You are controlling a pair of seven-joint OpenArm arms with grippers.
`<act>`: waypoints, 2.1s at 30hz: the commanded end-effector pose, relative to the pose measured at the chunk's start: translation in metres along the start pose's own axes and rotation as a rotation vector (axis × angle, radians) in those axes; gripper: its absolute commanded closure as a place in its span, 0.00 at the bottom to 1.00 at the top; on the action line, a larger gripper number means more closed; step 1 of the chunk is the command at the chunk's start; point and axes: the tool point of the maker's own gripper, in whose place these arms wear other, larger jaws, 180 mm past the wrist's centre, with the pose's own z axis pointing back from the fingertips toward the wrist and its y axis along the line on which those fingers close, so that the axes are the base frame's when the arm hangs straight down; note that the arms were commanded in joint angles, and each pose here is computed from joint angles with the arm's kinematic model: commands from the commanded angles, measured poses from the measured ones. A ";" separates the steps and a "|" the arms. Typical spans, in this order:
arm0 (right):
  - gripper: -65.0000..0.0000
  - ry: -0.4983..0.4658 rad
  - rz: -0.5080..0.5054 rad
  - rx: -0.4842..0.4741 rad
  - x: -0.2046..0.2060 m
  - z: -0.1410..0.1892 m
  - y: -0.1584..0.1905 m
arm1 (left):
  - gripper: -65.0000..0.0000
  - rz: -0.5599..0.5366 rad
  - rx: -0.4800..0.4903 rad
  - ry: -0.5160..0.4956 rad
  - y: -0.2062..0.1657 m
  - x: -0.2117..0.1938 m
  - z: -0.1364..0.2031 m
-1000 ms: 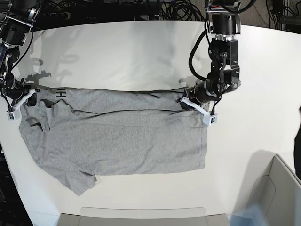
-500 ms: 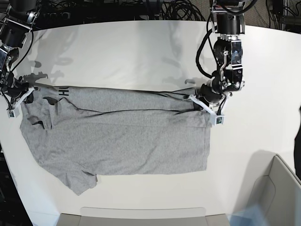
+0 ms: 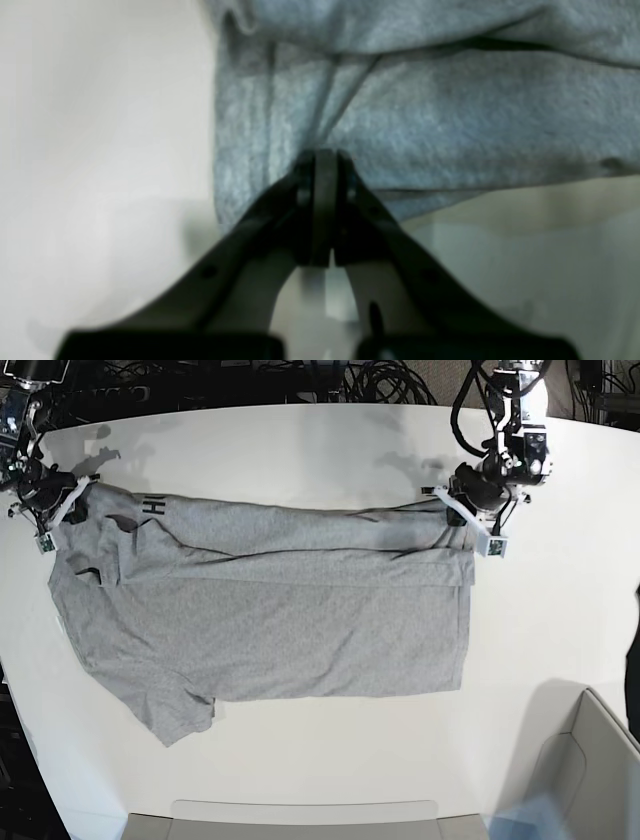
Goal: Fold the T-shirt properly
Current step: 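Move both grippers to the folded shirt's side edges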
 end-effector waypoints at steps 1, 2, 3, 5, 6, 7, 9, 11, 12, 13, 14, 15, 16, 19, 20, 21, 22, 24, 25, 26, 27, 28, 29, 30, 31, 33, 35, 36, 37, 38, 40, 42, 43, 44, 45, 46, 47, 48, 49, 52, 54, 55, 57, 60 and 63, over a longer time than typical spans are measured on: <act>1.00 0.079 0.023 0.006 -0.021 0.005 -0.001 | 1.00 0.000 0.064 0.071 0.019 -0.021 0.007; 1.00 0.087 0.019 0.017 -0.026 0.008 0.001 | 1.00 0.008 0.078 0.075 0.025 -0.026 0.012; 1.00 0.096 0.017 0.024 -0.032 0.011 0.000 | 1.00 0.014 0.089 0.075 0.029 -0.029 0.016; 1.00 0.102 0.008 0.037 -0.038 0.014 0.002 | 1.00 0.023 0.110 0.076 0.037 -0.034 0.023; 1.00 0.104 0.002 0.043 -0.040 0.015 0.004 | 1.00 0.030 0.123 0.076 0.042 -0.036 0.026; 1.00 0.104 0.005 0.039 -0.040 0.017 0.001 | 1.00 0.037 0.135 0.072 0.047 -0.036 0.029; 1.00 0.103 0.002 0.012 -0.040 0.023 -0.011 | 1.00 0.048 0.161 0.069 0.057 -0.039 0.037; 1.00 0.087 0.001 -0.011 -0.034 0.028 -0.018 | 1.00 0.036 0.169 0.060 0.061 -0.039 0.045; 1.00 0.067 0.009 -0.023 -0.027 0.032 -0.021 | 1.00 0.009 0.163 0.049 0.061 -0.037 0.051; 1.00 0.038 0.019 -0.043 -0.016 0.038 -0.025 | 1.00 -0.024 0.155 0.030 0.059 -0.033 0.058; 1.00 0.005 0.029 -0.064 -0.006 0.045 -0.029 | 1.00 -0.058 0.149 0.002 0.057 -0.025 0.065; 1.00 -0.023 0.045 -0.082 0.004 0.052 -0.031 | 1.00 -0.088 0.144 -0.028 0.055 -0.016 0.072; 1.00 -0.061 0.062 -0.102 0.017 0.059 -0.033 | 1.00 -0.123 0.137 -0.061 0.050 -0.006 0.080; 1.00 -0.179 0.107 -0.143 0.061 0.074 -0.034 | 1.00 -0.177 0.115 -0.106 0.040 0.009 0.087; 1.00 -0.209 0.122 -0.152 0.074 0.077 -0.034 | 1.00 -0.179 0.113 -0.125 0.040 0.017 0.086; 1.00 -0.231 0.129 -0.159 0.084 0.078 -0.035 | 1.00 -0.180 0.109 -0.165 0.037 0.033 0.085; 1.00 -0.260 0.134 -0.162 0.097 0.079 -0.036 | 1.00 -0.172 0.103 -0.202 0.033 0.047 0.084; 1.00 -0.313 0.143 -0.149 0.126 0.072 -0.034 | 1.00 -0.152 0.092 -0.261 0.026 0.068 0.083; 1.00 -0.318 0.152 -0.144 0.136 0.066 -0.035 | 1.00 -0.143 0.083 -0.293 0.022 0.081 0.082; 1.00 -0.307 0.167 -0.144 0.145 0.058 -0.038 | 1.00 -0.140 0.070 -0.316 0.018 0.092 0.080; 1.00 -0.294 0.179 -0.146 0.154 0.049 -0.040 | 1.00 -0.147 0.052 -0.323 0.010 0.101 0.075; 1.00 -0.274 0.190 -0.146 0.162 0.038 -0.042 | 1.00 -0.154 0.029 -0.317 0.002 0.109 0.069; 1.00 -0.249 0.195 -0.145 0.168 0.026 -0.045 | 1.00 -0.155 0.013 -0.311 -0.002 0.115 0.062; 1.00 -0.226 0.192 -0.140 0.172 0.014 -0.047 | 1.00 -0.151 -0.001 -0.306 -0.005 0.120 0.055; 1.00 -0.206 0.180 -0.131 0.174 0.003 -0.047 | 1.00 -0.147 -0.011 -0.301 -0.007 0.123 0.050; 1.00 -0.177 0.151 -0.118 0.185 -0.015 -0.050 | 1.00 -0.144 -0.029 -0.278 -0.011 0.123 0.039; 1.00 -0.148 0.121 -0.097 0.188 -0.033 -0.050 | 1.00 -0.144 -0.039 -0.265 -0.014 0.122 0.033; 1.00 -0.147 0.113 -0.086 0.190 -0.041 -0.049 | 1.00 -0.144 -0.043 -0.259 -0.015 0.121 0.032; 1.00 -0.144 0.107 -0.078 0.189 -0.049 -0.048 | 1.00 -0.145 -0.046 -0.257 -0.016 0.122 0.030; 1.00 -0.128 0.094 -0.082 0.185 -0.058 -0.049 | 1.00 -0.146 -0.050 -0.252 -0.017 0.120 0.029; 1.00 -0.067 0.073 -0.101 0.171 -0.073 -0.047 | 1.00 -0.148 -0.055 -0.241 -0.019 0.118 0.026; 1.00 -0.022 0.087 -0.101 0.160 -0.083 -0.038 | 1.00 -0.147 -0.055 -0.240 -0.018 0.118 0.025; 1.00 0.011 0.095 -0.091 0.147 -0.087 -0.033 | 1.00 -0.146 -0.055 -0.238 -0.018 0.117 0.025; 1.00 0.060 0.101 -0.086 0.130 -0.089 -0.030 | 1.00 -0.146 -0.055 -0.238 -0.018 0.117 0.025; 1.00 0.102 0.108 -0.089 0.117 -0.087 -0.029 | 1.00 -0.146 -0.055 -0.238 -0.018 0.117 0.025; 1.00 0.132 0.124 -0.092 0.108 -0.084 -0.027 | 1.00 -0.145 -0.054 -0.237 -0.018 0.117 0.025; 1.00 0.158 0.137 -0.097 0.097 -0.081 -0.025 | 1.00 -0.143 -0.054 -0.236 -0.017 0.117 0.024; 1.00 0.181 0.156 -0.101 0.082 -0.076 -0.020 | 1.00 -0.143 -0.051 -0.237 -0.016 0.117 0.025; 1.00 0.201 0.182 -0.107 0.070 -0.069 -0.015 | 1.00 -0.144 -0.050 -0.237 -0.016 0.117 0.025; 1.00 0.265 0.318 -0.099 0.043 -0.042 -0.001 | 1.00 -0.146 -0.048 -0.237 -0.015 0.117 0.025; 1.00 0.262 0.362 -0.054 0.034 -0.030 0.013 | 1.00 -0.147 -0.049 -0.238 -0.015 0.118 0.025; 1.00 0.239 0.358 -0.046 0.037 -0.024 0.014 | 1.00 -0.148 -0.054 -0.246 -0.018 0.122 0.025; 1.00 0.175 0.325 -0.059 0.051 -0.015 0.009 | 1.00 -0.148 -0.057 -0.266 -0.020 0.130 0.027; 1.00 0.078 0.321 -0.101 0.086 -0.003 0.000 | 1.00 -0.148 -0.057 -0.268 -0.020 0.131 0.027; 0.93 0.000 0.330 -0.135 0.123 0.005 -0.007 | 1.00 -0.148 -0.057 -0.268 -0.020 0.131 0.027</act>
